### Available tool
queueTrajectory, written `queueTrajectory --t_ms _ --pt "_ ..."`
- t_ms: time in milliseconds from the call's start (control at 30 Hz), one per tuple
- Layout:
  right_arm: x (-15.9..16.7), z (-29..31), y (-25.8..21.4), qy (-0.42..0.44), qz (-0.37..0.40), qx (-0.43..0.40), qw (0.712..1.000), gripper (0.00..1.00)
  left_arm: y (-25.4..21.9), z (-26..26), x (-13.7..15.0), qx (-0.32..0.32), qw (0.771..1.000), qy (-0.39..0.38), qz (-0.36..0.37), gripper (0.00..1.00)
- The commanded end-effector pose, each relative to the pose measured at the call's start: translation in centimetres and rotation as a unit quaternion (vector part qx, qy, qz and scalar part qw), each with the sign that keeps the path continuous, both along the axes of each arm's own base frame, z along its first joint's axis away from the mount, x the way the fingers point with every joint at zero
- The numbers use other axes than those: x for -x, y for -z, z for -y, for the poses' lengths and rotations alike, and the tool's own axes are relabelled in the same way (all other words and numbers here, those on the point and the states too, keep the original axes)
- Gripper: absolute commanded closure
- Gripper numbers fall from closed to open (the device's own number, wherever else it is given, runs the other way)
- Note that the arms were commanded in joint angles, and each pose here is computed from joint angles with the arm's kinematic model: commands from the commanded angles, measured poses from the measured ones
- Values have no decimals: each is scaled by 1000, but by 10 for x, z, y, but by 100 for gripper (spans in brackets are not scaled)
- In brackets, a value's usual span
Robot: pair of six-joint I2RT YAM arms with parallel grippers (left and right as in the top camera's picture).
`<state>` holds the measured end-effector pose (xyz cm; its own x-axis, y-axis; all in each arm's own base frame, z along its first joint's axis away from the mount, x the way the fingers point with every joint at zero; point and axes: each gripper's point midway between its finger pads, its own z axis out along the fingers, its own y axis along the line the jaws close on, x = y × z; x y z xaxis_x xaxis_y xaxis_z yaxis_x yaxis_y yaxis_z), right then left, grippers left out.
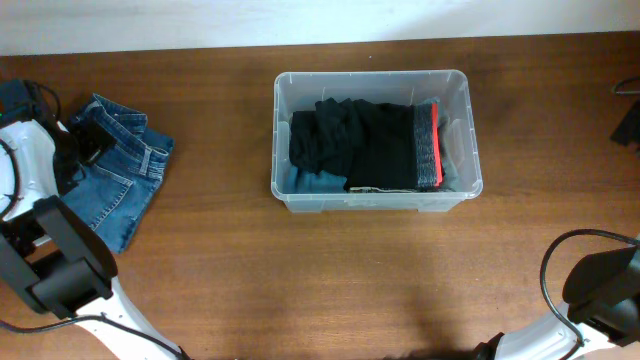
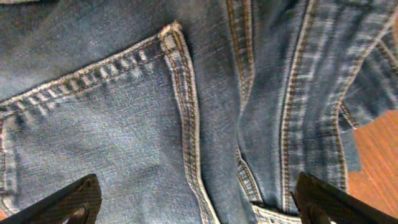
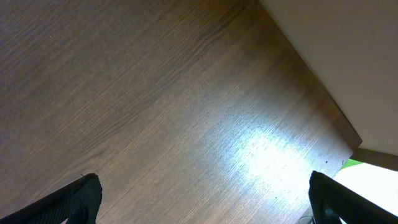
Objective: Pack container
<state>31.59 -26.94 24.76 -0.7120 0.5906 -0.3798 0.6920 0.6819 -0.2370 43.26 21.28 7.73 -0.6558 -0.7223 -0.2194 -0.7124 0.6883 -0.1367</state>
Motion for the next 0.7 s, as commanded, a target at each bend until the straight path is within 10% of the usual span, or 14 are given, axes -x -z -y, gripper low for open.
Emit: queueTrajectory --t_ms 0,167,367,667 --pt "1 2 -2 5 0 6 1000 2 -24 6 -7 5 1000 8 30 1" --pt "1 2 -2 5 0 6 1000 2 -22 10 0 13 1000 8 15 4" --pt "1 2 -2 5 0 6 1000 2 -18 16 18 31 999 1 -19 44" --pt "1 2 -2 5 0 6 1000 2 -16 15 49 77 994 -39 -60 19"
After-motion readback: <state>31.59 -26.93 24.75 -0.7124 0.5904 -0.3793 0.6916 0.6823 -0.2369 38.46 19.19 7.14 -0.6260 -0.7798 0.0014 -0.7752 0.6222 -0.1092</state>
